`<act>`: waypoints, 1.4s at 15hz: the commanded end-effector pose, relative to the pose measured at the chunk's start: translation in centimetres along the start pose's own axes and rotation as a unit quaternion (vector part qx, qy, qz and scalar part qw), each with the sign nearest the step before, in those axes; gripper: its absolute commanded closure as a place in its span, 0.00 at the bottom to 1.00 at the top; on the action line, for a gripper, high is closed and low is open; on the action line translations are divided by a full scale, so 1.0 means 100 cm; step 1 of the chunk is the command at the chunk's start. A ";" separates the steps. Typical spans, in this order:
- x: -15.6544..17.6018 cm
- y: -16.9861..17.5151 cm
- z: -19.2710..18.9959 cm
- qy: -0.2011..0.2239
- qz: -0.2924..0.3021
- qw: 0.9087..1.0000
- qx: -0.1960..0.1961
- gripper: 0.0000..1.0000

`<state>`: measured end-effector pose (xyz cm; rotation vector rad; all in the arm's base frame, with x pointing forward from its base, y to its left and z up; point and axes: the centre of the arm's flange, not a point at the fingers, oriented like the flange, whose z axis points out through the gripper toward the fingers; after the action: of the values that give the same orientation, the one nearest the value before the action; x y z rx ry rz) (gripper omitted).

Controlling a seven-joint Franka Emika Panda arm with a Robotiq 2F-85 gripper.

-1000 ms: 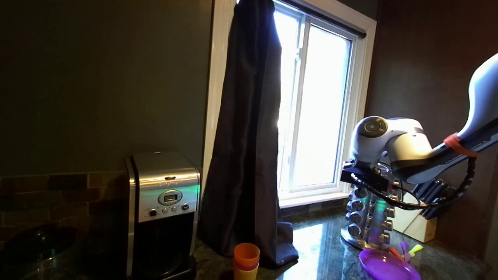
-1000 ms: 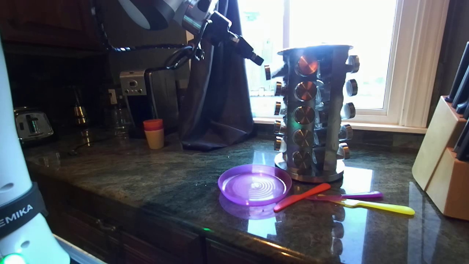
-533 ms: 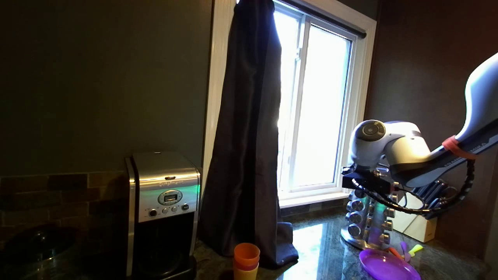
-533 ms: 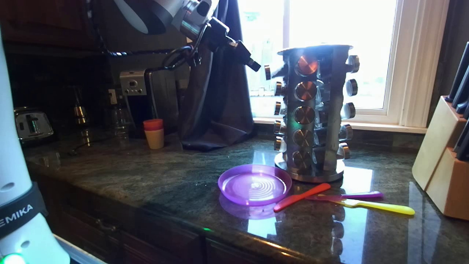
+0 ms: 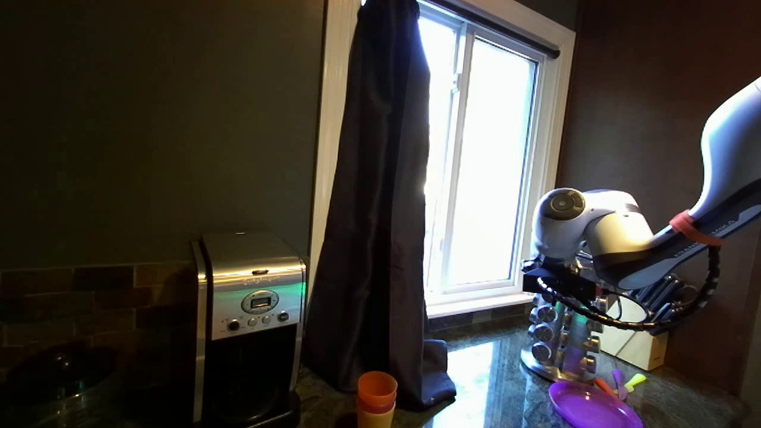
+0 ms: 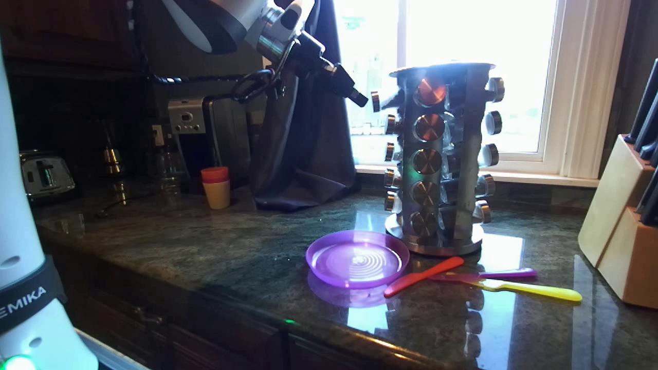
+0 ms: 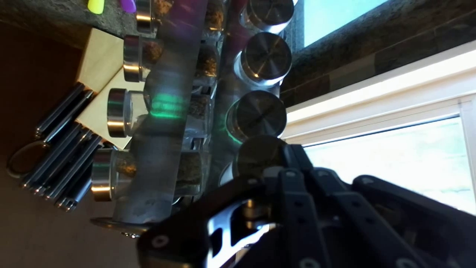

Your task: Put the black pepper container in the seasoning rack

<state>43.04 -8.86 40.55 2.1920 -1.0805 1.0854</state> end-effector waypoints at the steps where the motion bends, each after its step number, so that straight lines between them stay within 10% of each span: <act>1: 0.004 0.001 0.007 0.002 0.008 1.000 -0.014 1.00; 21: 0.026 0.007 0.021 0.022 0.058 0.997 -0.037 1.00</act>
<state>43.86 -10.75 41.85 2.1194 -1.1751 1.1150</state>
